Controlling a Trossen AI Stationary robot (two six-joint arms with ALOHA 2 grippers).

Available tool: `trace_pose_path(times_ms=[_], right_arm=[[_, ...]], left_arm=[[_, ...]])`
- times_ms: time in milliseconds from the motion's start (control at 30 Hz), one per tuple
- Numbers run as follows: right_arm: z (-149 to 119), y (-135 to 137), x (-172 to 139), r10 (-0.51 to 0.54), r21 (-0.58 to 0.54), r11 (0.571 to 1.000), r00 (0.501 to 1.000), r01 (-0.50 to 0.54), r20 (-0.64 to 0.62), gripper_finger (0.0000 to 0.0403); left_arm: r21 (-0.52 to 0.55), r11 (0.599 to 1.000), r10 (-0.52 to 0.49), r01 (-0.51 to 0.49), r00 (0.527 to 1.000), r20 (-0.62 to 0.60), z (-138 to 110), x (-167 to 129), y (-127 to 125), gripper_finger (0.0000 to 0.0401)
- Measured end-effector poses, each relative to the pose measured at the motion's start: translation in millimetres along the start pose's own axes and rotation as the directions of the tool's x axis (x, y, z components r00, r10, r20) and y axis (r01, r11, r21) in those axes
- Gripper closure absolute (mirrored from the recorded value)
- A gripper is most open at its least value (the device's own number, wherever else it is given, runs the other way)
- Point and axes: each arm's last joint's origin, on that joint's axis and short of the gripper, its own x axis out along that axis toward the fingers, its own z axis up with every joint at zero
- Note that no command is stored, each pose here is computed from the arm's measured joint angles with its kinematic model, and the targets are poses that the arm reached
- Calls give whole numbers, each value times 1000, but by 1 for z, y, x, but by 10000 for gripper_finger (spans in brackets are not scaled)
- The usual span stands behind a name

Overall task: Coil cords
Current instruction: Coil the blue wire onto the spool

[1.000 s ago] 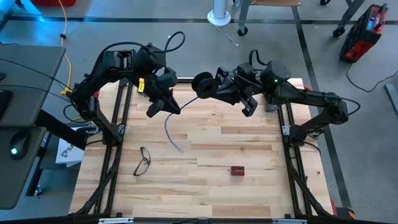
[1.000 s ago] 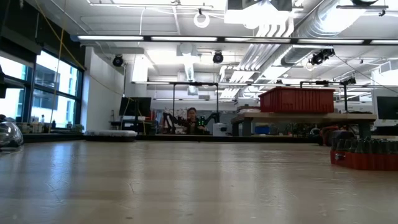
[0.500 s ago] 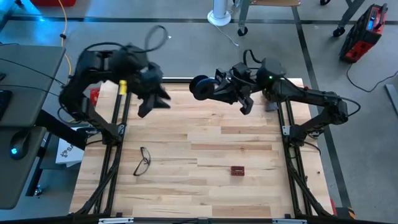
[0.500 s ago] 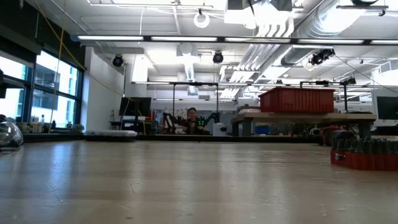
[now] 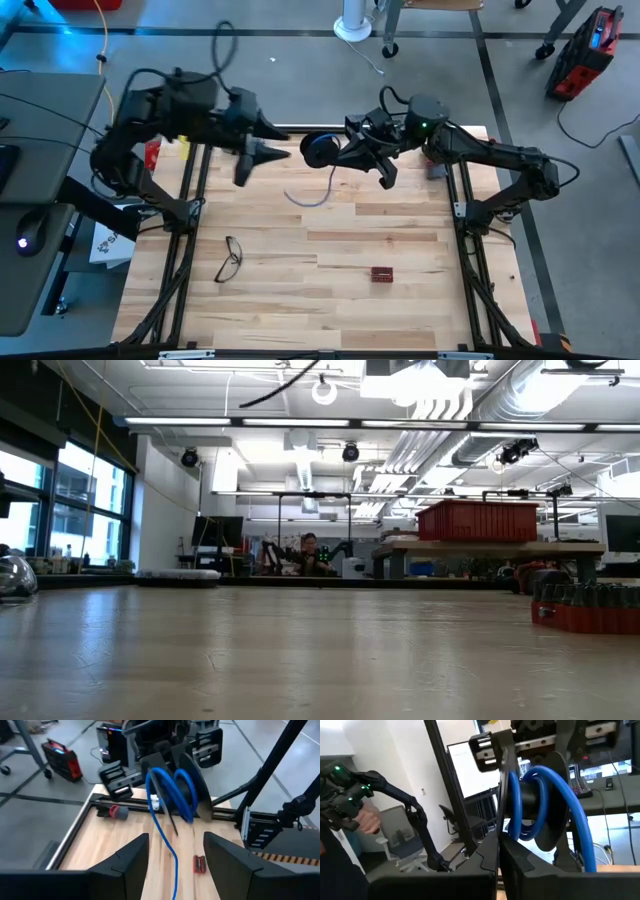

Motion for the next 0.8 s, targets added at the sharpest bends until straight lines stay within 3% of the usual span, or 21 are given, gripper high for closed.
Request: trace_pose_path(times_ms=[267, 500, 600, 800], right_arm=[[-2, 5, 3, 22, -38, 999, 1000, -23, -6, 403], [-2, 5, 3, 31, -41, 999, 1000, -31, -7, 403], [-2, 6, 3, 39, -41, 998, 999, -39, -10, 403], [-2, 6, 4, 48, -40, 998, 999, -49, -15, 403]], left_arm=[[-27, 999, -23, 22, 999, -31, 0, 34, 0, 217], [-89, 996, -7, 8, 1000, 13, 5, 30, 3, 227], [-106, 994, -2, 4, 1000, 11, 5, 30, 5, 264], [-108, 992, -62, 61, 998, -2, 4, 37, 3, 385]])
